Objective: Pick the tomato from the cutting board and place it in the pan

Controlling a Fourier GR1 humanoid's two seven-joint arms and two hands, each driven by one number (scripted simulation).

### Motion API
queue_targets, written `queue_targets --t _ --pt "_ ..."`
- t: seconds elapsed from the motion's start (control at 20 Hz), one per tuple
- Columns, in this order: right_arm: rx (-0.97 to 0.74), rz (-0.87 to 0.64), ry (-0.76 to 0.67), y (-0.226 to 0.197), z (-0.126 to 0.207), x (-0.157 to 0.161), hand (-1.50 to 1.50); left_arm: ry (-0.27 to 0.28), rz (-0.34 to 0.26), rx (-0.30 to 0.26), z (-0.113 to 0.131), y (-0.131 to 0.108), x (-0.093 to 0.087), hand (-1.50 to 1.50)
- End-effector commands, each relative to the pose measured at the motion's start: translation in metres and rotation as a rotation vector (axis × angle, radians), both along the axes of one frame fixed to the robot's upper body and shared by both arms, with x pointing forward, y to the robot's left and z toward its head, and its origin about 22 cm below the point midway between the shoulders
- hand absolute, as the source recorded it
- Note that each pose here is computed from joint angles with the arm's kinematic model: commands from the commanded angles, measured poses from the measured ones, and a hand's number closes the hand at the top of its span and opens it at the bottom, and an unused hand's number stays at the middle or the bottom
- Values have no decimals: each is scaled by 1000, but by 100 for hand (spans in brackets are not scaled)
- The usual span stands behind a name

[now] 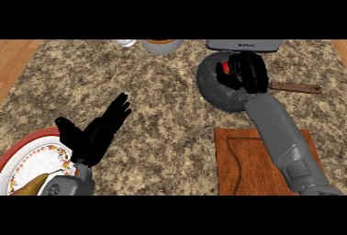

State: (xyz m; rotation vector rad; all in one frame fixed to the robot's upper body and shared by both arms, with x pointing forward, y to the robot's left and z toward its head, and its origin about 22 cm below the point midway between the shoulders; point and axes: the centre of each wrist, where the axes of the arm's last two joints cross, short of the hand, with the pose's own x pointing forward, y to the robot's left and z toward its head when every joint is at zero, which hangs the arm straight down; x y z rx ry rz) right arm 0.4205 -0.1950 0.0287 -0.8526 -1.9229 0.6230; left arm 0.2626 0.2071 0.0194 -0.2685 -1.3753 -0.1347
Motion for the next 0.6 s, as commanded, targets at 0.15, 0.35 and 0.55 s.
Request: queue_targets --t 0.15,0.35,0.55 --pt "-159 -118 206 -36 -11 7 -150 -18 -36 -4 2 -14 1 0" --pt "-190 -79 313 -37 -15 7 -150 -26 -39 17 8 -17 5 0" --pt "-22 -4 291 -27 -23 4 -150 -23 -46 0 16 -20 8 0"
